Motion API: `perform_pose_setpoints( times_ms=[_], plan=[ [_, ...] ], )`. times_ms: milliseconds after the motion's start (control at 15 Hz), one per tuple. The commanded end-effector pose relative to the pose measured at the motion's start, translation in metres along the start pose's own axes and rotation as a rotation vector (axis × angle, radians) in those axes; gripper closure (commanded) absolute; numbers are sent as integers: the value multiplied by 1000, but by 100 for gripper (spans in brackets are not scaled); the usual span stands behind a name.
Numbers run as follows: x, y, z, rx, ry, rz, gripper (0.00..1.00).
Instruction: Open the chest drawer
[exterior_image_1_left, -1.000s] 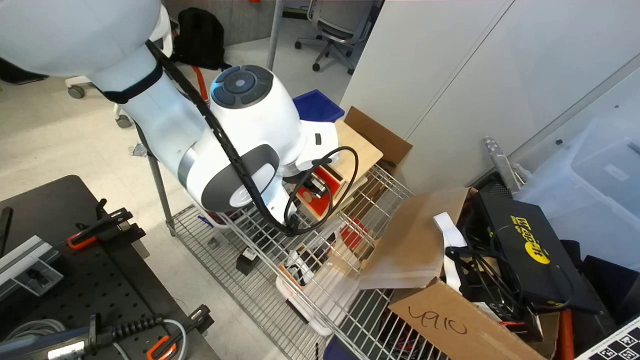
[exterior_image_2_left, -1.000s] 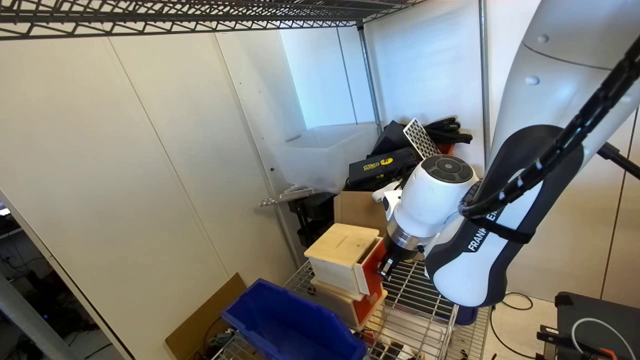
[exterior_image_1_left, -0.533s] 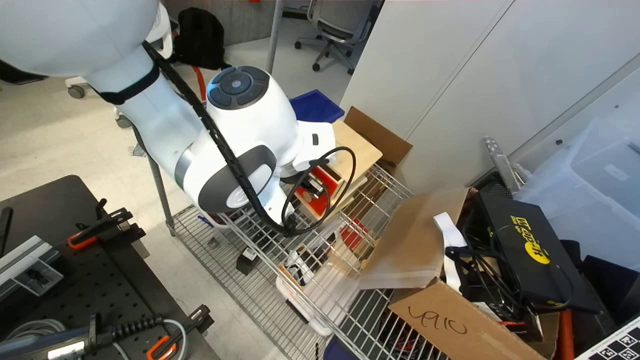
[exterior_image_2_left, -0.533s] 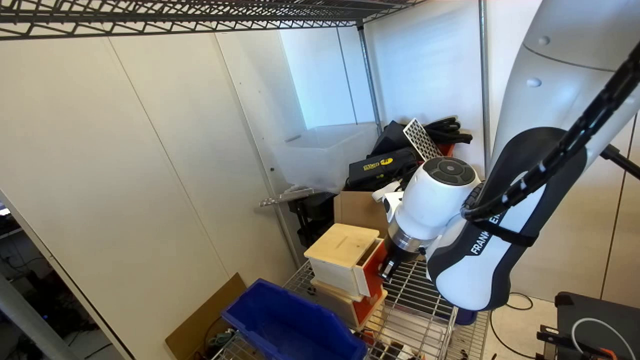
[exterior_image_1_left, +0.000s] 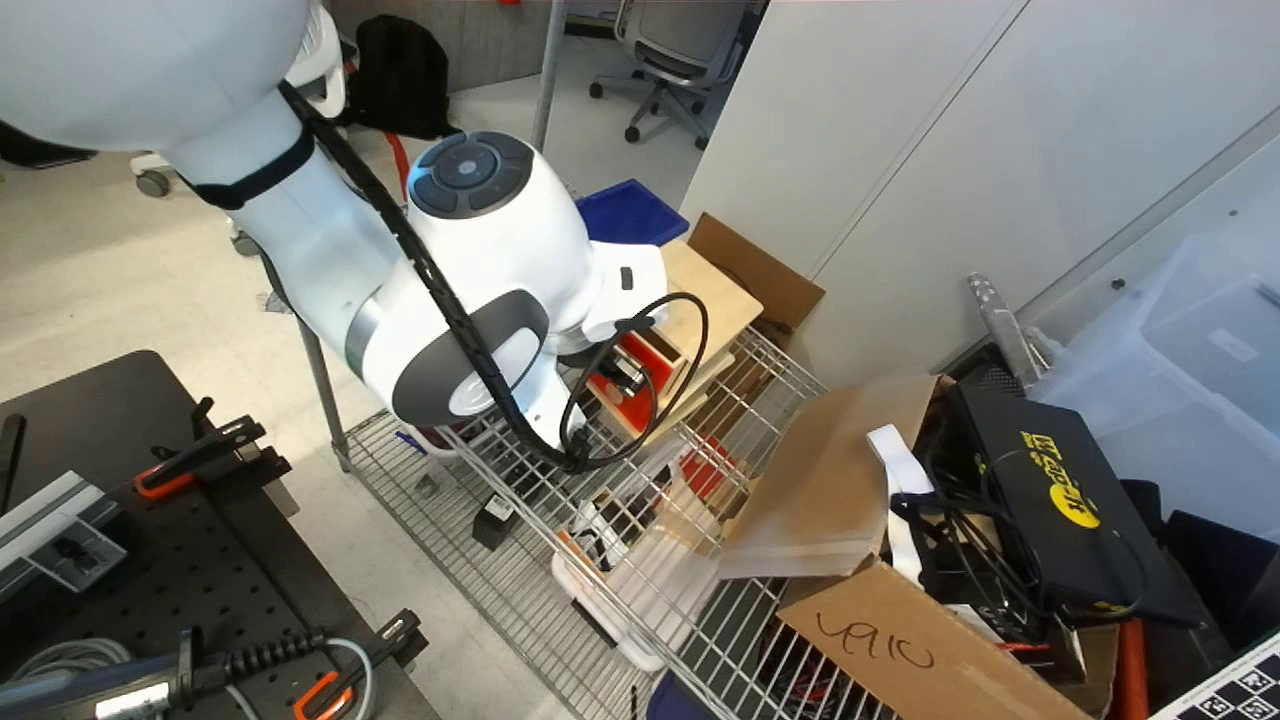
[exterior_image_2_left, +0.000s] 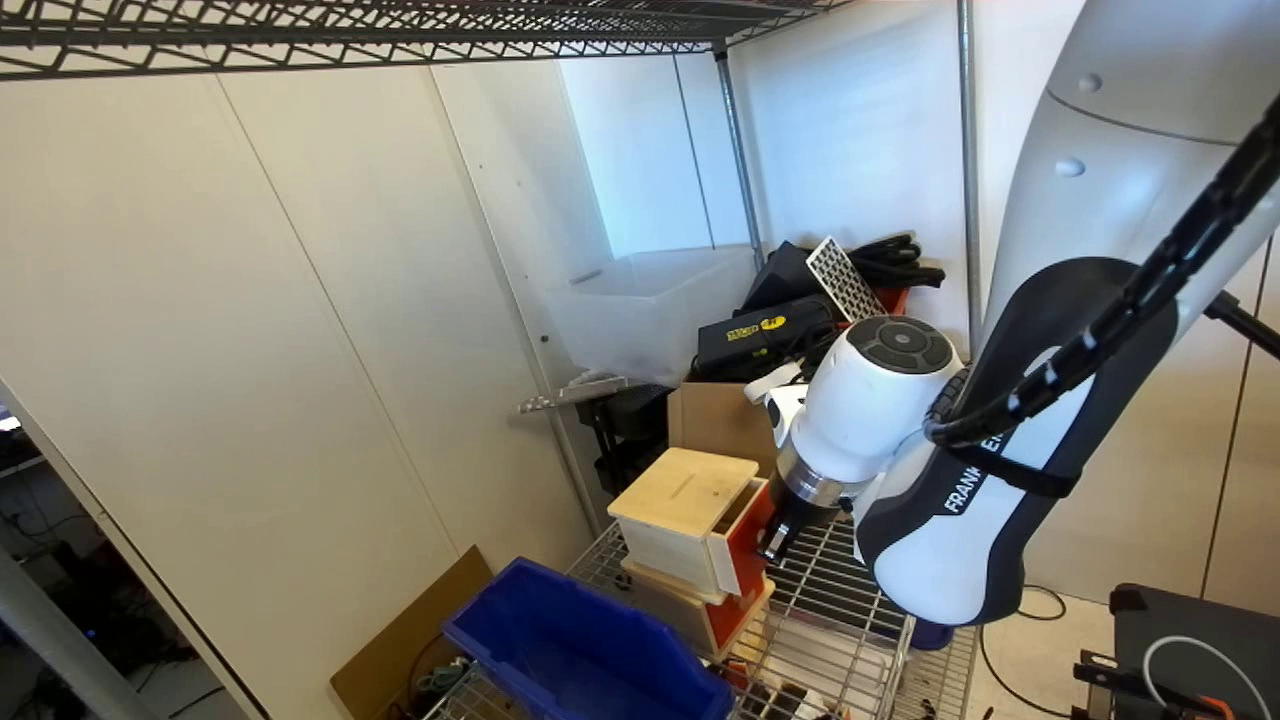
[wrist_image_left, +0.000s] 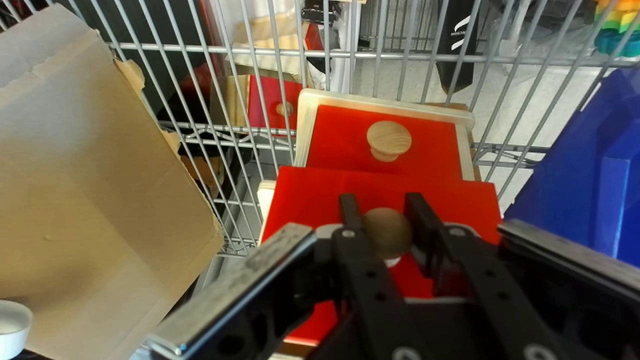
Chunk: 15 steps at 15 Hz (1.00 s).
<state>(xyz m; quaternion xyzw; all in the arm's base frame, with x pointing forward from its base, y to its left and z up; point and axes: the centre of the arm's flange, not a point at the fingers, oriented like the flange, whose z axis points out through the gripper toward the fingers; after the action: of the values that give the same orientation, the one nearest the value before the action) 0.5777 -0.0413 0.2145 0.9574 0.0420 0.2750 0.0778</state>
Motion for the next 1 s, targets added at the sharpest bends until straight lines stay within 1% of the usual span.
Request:
perform_pose_setpoints(
  times_ms=[0,933],
  plan=[
    [-2,-3,-16,-5,27,-11,93],
    [-11,-2,-23,10,35,-11,93]
  ],
)
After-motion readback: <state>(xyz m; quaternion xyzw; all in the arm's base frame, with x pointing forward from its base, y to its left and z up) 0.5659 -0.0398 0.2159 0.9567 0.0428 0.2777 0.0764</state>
